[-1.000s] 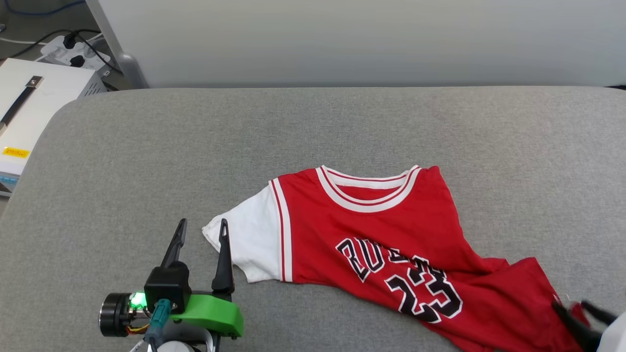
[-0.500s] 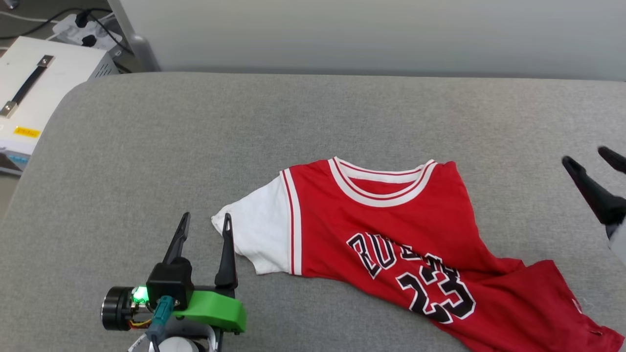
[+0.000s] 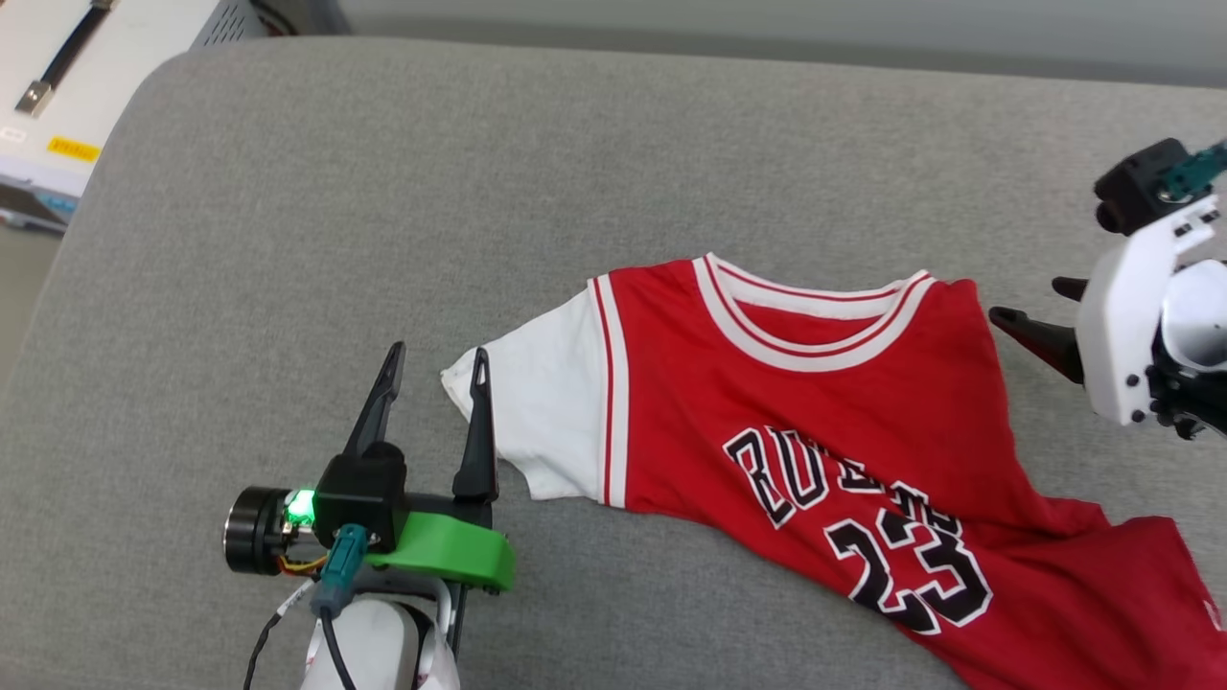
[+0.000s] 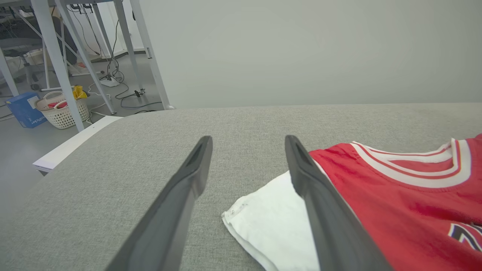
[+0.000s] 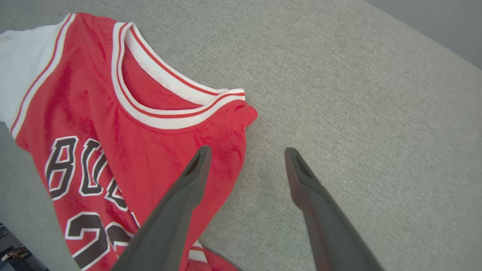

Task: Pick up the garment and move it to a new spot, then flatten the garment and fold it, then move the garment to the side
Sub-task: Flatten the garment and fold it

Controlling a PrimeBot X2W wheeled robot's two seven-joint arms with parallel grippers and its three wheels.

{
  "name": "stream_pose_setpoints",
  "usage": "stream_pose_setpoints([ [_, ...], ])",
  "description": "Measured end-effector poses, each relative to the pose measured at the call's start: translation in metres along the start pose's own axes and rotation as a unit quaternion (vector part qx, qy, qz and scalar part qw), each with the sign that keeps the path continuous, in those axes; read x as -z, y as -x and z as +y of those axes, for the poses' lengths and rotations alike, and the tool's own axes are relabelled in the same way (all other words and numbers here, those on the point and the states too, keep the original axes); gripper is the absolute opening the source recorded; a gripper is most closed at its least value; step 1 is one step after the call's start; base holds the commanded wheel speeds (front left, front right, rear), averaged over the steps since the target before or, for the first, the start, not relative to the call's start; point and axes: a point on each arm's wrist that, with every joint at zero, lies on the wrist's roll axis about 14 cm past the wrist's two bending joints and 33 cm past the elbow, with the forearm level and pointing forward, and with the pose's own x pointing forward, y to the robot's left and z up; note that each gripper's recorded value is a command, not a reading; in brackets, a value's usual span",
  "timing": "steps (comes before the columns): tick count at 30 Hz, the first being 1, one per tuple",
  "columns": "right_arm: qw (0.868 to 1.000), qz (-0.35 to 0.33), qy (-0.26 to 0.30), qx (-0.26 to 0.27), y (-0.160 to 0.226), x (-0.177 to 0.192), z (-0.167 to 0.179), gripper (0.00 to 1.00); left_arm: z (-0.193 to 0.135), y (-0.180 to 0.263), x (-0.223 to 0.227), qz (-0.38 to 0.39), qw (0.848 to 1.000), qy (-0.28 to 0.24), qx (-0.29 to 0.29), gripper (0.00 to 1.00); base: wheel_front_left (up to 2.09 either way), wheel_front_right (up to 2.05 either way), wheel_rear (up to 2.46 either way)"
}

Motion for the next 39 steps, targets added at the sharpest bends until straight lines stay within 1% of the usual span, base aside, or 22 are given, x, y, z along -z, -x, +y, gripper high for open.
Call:
stream_pose_setpoints([
  [4, 0.999, 0.045, -0.003, -0.016, -0.035, 0.014, 0.006, 1.0, 0.003, -0.006, 0.007, 0.009, 1.0, 0.002, -0.006, 1.0, 0.0, 0.0, 0.0],
  [7, 0.996, 0.087, -0.005, -0.026, -0.061, 0.037, 0.011, 1.0, 0.007, -0.008, 0.014, 0.017, 1.0, 0.002, -0.012, 1.0, 0.0, 0.0, 0.0],
  [10, 0.993, 0.117, -0.003, -0.031, -0.077, 0.058, 0.015, 1.0, 0.011, -0.009, 0.018, 0.023, 1.0, 0.002, -0.019, 1.0, 0.0, 0.0, 0.0],
  [12, 0.992, 0.121, -0.005, -0.033, -0.084, 0.061, 0.014, 1.0, 0.013, -0.009, 0.02, 0.027, 0.999, 0.002, -0.024, 1.0, 0.0, 0.0, 0.0],
  [13, 0.992, 0.118, -0.004, -0.035, -0.087, 0.061, 0.014, 0.42, 0.015, -0.009, 0.022, 0.029, 0.999, 0.002, -0.028, 1.0, 0.0, 0.0, 0.0],
  [14, 0.993, 0.11, 0.002, -0.035, -0.089, 0.059, 0.014, 0.0, 0.016, -0.008, 0.023, 0.031, 0.999, 0.001, -0.03, 1.0, 0.0, 0.0, 0.0],
  [17, 0.996, 0.072, 0.025, -0.037, -0.09, 0.051, 0.016, 0.0, 0.017, -0.008, 0.024, 0.033, 0.999, 0.0, -0.033, 1.0, 0.0, 0.0, 0.0],
  [19, 0.998, 0.019, 0.031, -0.043, -0.086, 0.037, 0.023, 0.0, 0.017, -0.008, 0.022, 0.031, 0.999, 0.001, -0.032, 1.0, 0.0, 0.0, 0.0],
  [23, 0.998, -0.056, 0.017, -0.036, -0.064, 0.018, 0.017, 0.0, 0.012, -0.006, 0.015, 0.021, 0.999, 0.005, -0.026, 1.0, 0.0, 0.0, 0.0],
  [26, 0.995, -0.096, 0.001, -0.015, -0.04, 0.015, 0.001, 0.0, 0.007, -0.001, 0.012, 0.019, 1.0, 0.008, -0.02, 1.0, 0.0, 0.0, 0.0],
  [32, 0.989, -0.131, -0.046, 0.044, 0.012, 0.04, -0.038, 0.0, -0.004, 0.003, 0.01, 0.016, 1.0, 0.012, -0.005, 1.0, 0.0, 0.0, 0.0],
  [37, 0.978, -0.148, -0.1, 0.107, 0.057, 0.073, -0.074, 0.0, -0.016, 0.003, 0.005, 0.009, 1.0, 0.017, 0.013, 1.0, 0.0, 0.0, 0.0],
  [39, 0.973, -0.151, -0.112, 0.133, 0.074, 0.083, -0.088, 0.0, -0.019, 0.003, 0.004, 0.007, 1.0, 0.018, 0.018, 1.0, 0.0, 0.0, 0.0],
])
